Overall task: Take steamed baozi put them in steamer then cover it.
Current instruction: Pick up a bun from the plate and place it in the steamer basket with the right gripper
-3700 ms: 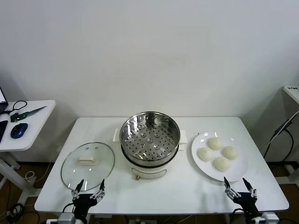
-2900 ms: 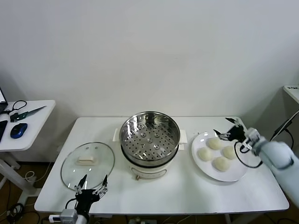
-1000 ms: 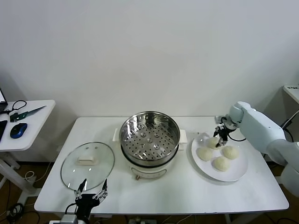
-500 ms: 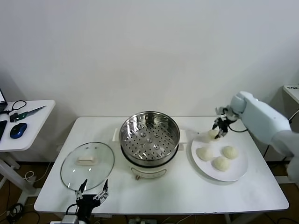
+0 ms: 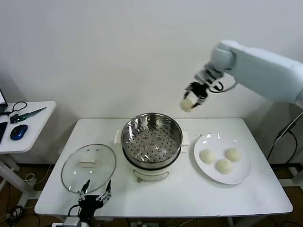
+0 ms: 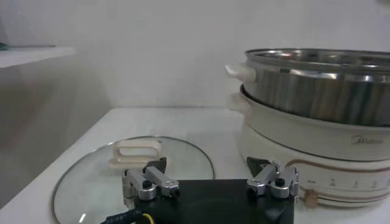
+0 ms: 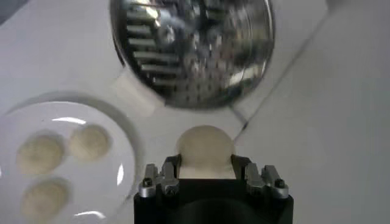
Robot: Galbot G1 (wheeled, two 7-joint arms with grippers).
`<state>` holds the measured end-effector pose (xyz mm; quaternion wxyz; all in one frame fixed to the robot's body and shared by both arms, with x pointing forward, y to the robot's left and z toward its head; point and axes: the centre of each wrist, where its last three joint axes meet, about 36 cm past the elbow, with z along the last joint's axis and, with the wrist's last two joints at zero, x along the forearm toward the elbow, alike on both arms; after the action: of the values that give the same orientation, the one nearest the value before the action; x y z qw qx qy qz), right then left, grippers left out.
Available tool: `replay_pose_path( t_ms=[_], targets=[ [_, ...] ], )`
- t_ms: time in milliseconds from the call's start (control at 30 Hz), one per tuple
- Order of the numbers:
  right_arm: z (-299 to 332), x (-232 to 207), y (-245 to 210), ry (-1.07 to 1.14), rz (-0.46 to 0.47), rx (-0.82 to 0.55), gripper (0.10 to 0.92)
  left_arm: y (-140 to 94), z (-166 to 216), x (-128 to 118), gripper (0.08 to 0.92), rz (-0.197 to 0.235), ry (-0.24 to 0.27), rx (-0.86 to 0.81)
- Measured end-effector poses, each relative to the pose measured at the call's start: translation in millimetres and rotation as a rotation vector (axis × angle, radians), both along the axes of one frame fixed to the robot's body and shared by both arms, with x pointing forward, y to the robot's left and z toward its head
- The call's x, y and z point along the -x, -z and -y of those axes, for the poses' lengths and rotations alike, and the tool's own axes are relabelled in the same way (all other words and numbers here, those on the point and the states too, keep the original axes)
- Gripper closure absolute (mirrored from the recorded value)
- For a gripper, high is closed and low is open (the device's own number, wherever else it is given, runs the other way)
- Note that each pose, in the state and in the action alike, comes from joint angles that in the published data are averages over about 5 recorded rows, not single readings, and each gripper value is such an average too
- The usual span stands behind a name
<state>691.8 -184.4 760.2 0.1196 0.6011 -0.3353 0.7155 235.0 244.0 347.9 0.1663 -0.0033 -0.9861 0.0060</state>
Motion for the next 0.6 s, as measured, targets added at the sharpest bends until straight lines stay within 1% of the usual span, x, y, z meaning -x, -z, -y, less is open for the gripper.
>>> replay_pose_path(
  t_ms=[133,233,400,600],
  targets=[
    [-42,20,7,-0.208,0.029,0.063,0.437,-1,0,0,0.177,0.008,0.001,-0.003],
    [-64,24,23,-0.332,0.053,0.105,0.437,-2,0,1,0.177,0.012,0.001,-0.008],
    [-87,15,58,-0.472,0.081,0.144,0.437,-1,0,4,0.177,0.014,-0.002,-0.013],
    [-109,-3,99,-0.573,0.101,0.167,0.437,3,-1,7,0.177,0.011,-0.009,-0.018]
  ],
)
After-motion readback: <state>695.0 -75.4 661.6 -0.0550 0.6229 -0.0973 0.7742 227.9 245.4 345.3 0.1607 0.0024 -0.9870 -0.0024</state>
